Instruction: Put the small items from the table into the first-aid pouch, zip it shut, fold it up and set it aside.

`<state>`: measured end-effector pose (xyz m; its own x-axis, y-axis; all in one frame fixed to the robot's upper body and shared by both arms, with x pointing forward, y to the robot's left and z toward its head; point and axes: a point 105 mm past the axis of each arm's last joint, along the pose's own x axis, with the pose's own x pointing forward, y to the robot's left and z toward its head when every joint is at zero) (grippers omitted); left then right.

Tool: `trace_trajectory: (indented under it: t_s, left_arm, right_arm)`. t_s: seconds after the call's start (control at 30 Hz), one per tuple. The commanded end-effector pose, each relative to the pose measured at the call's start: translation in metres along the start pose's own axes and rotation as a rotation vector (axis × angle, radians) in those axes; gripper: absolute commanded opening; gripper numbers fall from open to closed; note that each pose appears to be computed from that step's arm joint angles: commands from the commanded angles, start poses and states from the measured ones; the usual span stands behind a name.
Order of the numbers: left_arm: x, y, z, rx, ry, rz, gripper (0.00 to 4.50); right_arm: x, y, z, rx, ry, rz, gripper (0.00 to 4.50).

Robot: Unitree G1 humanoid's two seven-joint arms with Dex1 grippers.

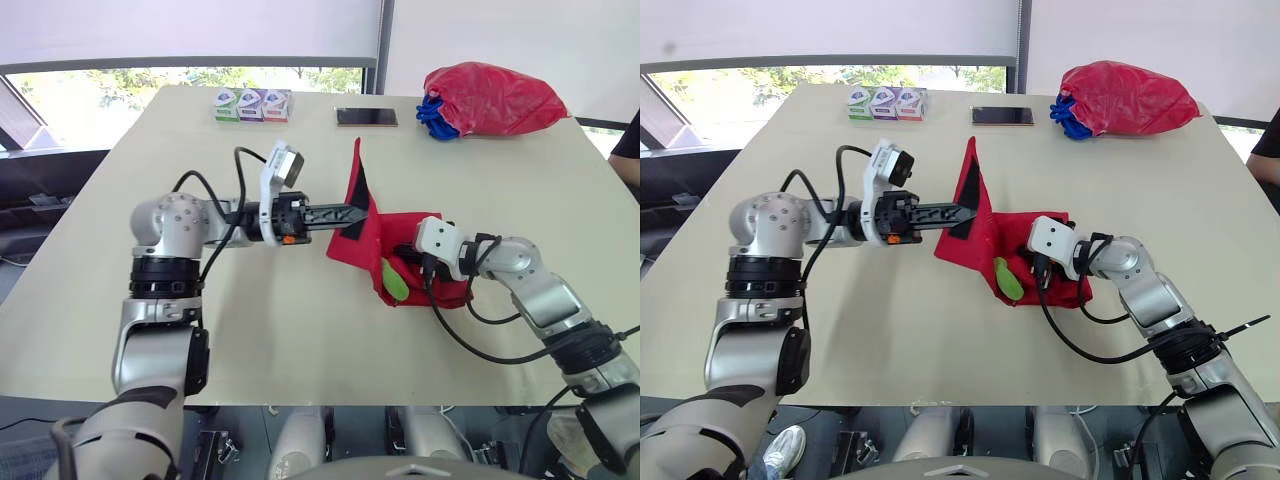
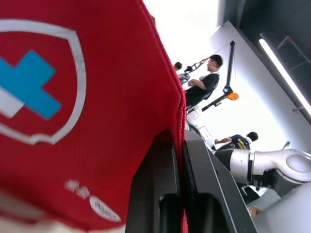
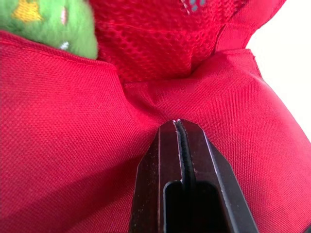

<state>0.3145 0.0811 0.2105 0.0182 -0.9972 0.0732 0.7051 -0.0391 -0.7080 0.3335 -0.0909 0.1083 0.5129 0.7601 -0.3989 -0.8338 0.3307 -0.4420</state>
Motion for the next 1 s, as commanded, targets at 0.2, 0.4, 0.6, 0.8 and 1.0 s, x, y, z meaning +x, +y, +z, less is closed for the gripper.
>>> trace_trajectory:
  t_s: [0.2,0.4,0.6,0.8,1.0]
  left_arm:
    - [0.025,0.007,0.010,0.043,0.023,-0.107,0.00]
    - [0.050,0.015,0.006,0.056,0.092,-0.141,0.00]
    - [0.078,0.030,-0.006,0.056,0.161,-0.115,0.00]
    - [0.097,0.050,-0.021,0.056,0.225,-0.065,0.00]
    - [0.105,0.057,-0.024,0.059,0.245,-0.064,0.00]
  right_arm:
    - [-0.042,-0.013,0.024,0.209,-0.144,-0.180,0.06]
    - [-0.100,-0.015,0.048,0.220,-0.239,-0.291,0.06]
    - [-0.162,0.009,0.052,0.252,-0.264,-0.295,0.06]
    - [-0.207,0.025,0.042,0.320,-0.186,-0.323,1.31]
    - [-0.234,0.031,0.019,0.337,-0.143,-0.400,4.19]
